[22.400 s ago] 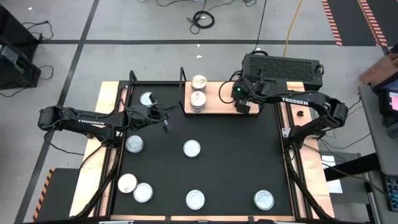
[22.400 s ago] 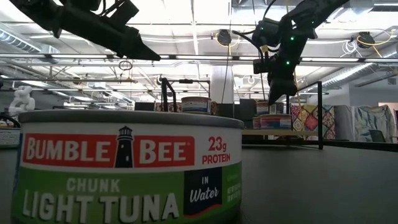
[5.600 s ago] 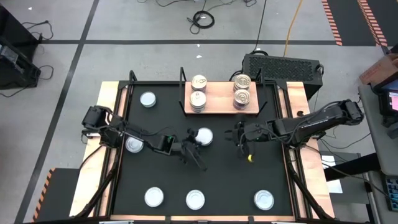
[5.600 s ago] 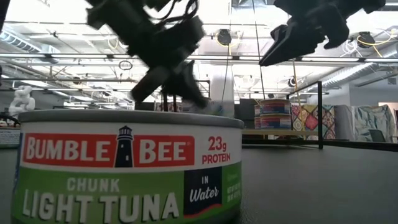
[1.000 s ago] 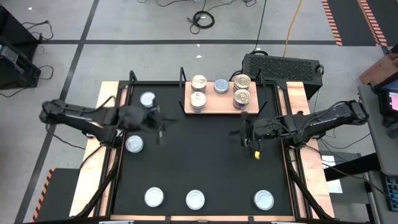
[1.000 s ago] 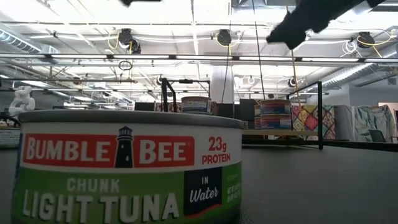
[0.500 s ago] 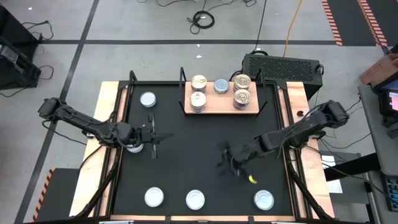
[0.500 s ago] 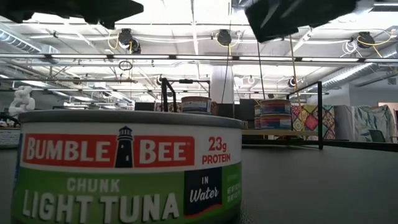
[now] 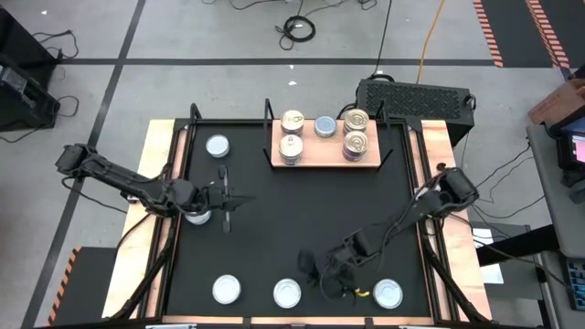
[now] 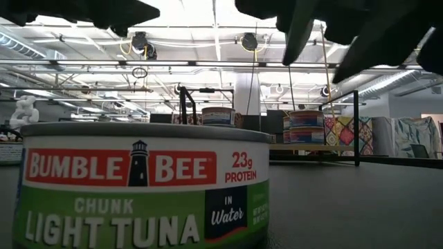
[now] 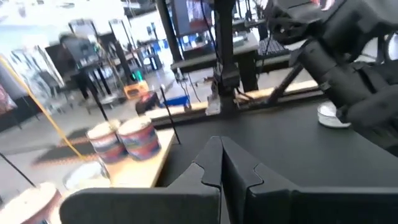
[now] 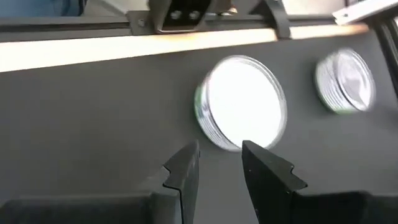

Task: Stack canned seafood by type on shelf
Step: Put the green tuna can on the shelf

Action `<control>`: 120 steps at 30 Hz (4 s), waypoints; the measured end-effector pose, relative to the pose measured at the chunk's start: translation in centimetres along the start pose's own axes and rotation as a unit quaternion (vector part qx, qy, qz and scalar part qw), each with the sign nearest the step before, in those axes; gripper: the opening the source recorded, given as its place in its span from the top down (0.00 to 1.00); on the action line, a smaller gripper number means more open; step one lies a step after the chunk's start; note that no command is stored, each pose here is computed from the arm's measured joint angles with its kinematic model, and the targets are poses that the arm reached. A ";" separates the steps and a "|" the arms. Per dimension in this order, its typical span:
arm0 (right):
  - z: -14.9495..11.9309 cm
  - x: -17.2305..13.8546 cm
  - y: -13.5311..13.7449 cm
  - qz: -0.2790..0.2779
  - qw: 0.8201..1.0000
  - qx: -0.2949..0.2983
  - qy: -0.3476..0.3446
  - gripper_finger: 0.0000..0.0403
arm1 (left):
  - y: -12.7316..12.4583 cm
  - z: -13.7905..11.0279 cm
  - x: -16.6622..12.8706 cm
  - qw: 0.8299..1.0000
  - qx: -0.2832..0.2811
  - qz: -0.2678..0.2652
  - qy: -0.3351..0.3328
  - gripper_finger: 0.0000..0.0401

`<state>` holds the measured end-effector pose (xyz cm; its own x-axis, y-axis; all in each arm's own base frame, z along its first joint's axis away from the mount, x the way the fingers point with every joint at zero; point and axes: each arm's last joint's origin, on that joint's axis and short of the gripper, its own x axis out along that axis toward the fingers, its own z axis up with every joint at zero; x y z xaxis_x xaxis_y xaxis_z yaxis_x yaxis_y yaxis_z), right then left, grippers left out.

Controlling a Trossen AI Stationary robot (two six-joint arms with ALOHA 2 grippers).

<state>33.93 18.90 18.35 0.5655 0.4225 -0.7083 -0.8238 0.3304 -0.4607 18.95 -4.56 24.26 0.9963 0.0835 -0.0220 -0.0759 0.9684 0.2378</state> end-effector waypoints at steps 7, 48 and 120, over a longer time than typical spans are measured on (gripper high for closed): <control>1.1 2.4 0.4 -0.014 0.997 -0.064 0.031 0.71 | -0.1 -0.6 0.0 0.997 -0.063 0.006 0.031 1.00; 0.4 6.7 1.7 -0.065 0.991 -0.105 0.057 0.99 | -0.1 -0.7 0.0 0.996 -0.085 0.006 0.038 1.00; -21.7 -16.3 -6.7 -0.287 0.837 0.277 0.373 1.00 | 0.8 -1.5 0.2 0.997 -0.034 0.029 0.068 1.00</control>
<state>29.33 -8.57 21.37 0.5093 -0.5178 -0.6874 -0.1624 0.7266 -0.6676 19.07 -3.38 23.03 0.9757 0.1662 -0.1427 -0.1403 0.9744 0.1756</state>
